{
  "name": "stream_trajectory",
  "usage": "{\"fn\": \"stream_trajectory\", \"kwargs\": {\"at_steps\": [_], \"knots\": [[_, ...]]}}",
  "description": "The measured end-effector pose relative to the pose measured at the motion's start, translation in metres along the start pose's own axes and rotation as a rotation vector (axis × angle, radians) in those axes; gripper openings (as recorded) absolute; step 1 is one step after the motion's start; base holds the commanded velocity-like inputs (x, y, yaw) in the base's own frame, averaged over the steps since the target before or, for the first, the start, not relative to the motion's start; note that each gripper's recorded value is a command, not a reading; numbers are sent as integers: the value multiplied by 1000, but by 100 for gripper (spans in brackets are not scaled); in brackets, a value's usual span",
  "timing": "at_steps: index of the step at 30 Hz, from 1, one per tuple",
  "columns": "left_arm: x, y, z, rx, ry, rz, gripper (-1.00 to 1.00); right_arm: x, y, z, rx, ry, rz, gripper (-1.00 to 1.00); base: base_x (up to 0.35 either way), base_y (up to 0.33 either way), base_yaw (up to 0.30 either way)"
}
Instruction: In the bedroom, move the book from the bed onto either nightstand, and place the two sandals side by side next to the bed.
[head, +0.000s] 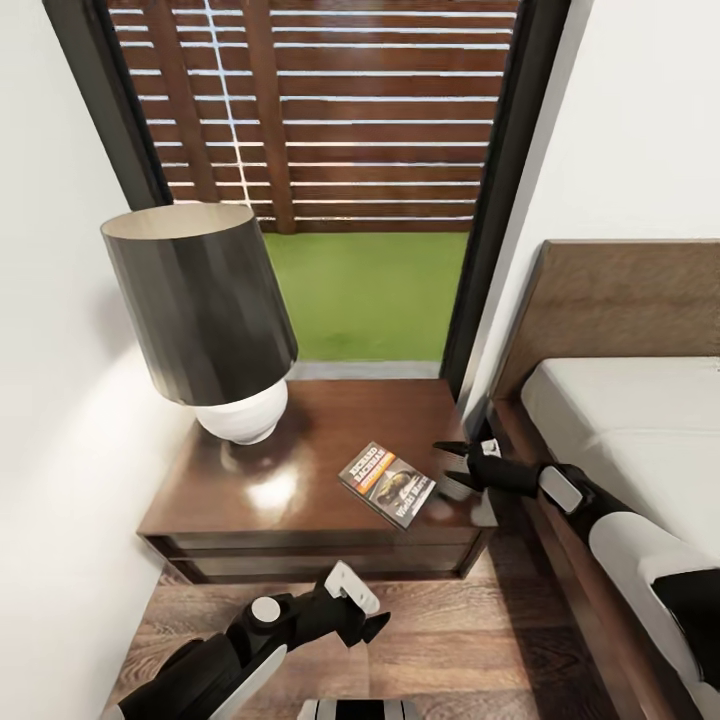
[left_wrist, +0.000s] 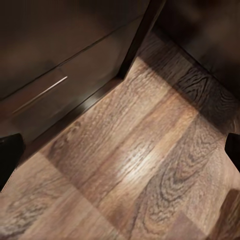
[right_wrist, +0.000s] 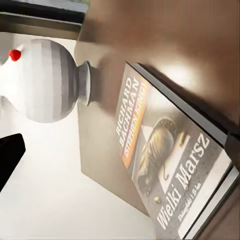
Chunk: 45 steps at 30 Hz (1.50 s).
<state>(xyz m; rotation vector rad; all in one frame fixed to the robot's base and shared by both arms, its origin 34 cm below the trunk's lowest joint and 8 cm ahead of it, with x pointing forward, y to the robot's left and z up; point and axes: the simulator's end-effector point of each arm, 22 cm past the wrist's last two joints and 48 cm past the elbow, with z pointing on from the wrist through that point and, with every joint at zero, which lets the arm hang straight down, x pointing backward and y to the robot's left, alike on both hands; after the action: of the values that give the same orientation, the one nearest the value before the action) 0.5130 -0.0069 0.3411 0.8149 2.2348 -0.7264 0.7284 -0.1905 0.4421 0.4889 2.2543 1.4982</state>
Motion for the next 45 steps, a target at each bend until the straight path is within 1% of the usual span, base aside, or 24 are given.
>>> {"fn": "stream_trajectory", "kwargs": {"at_steps": [3,7,8,10,12,13,14,15,16,17,20,21,23,24,25,27,32,36,37,39,40,42,43,45], "knots": [[-5,0,-3,-4,-8,8,100,-12,6,-5,3,-41,-1,100,0,0,0],[-13,-1,-6,-10,-20,16,100,-19,10,-10,28,-66,-12,100,0,0,0],[-14,-1,-7,-12,-23,18,100,-21,12,-11,31,-71,-18,100,0,0,0],[-19,0,-10,-18,-32,22,100,-28,18,-13,36,-96,-47,100,0,0,0],[-26,1,-13,-22,-45,22,100,-42,33,-15,27,-142,-120,100,0,0,0],[-29,1,-14,-24,-49,22,100,-46,40,-15,21,-153,-145,100,0,0,0],[-34,5,-16,-36,-62,12,100,-61,63,-19,0,-192,-227,100,0,0,0],[-39,10,-19,-50,-73,4,100,-67,74,-21,-6,-205,-273,100,0,0,0],[-43,14,-21,-59,-81,0,100,-69,80,-23,-5,-208,-298,100,0,0,0],[-48,21,-24,-78,-93,-10,100,-71,85,-25,7,-206,-341,100,0,0,0],[-62,46,-34,-144,-126,-40,100,-71,80,-28,99,-179,-489,100,0,0,0],[-64,50,-36,-156,-132,-44,100,-71,80,-28,117,-178,-520,100,0,0,0],[-70,65,-43,-200,-148,-66,100,-74,75,-29,176,-183,-636,100,0,0,0],[-74,72,-47,-218,-159,-87,100,-73,73,-26,202,-182,-705,100,0,0,0],[-76,75,-50,-224,-167,-98,100,-70,71,-25,214,-181,-742,100,0,0,0],[-79,79,-53,-232,-176,-115,100,-65,68,-24,235,-176,-796,100,0,0,0],[-87,79,-60,-240,-190,-114,100,-69,75,-32,250,-199,-836,100,0,0,0],[-94,78,-65,-244,-195,-111,100,-71,83,-35,253,-206,-846,100,0,0,0],[-92,95,-70,-292,-193,-135,100,-73,82,-33,280,-206,-854,100,0,0,0],[-95,102,-75,-312,-193,-148,100,-77,83,-35,303,-213,-857,100,0,0,0],[-94,107,-77,-329,-189,-159,100,-76,77,-34,333,-198,-870,100,0,0,0],[-94,109,-79,-334,-181,-166,100,-76,80,-34,337,-191,-875,100,0,0,0],[-80,118,-76,-355,-153,-208,100,-79,84,-33,331,-214,-922,100,0,0,0],[-81,126,-80,-371,-152,-231,100,-83,90,-34,326,-231,-938,100,0,0,0]]}}
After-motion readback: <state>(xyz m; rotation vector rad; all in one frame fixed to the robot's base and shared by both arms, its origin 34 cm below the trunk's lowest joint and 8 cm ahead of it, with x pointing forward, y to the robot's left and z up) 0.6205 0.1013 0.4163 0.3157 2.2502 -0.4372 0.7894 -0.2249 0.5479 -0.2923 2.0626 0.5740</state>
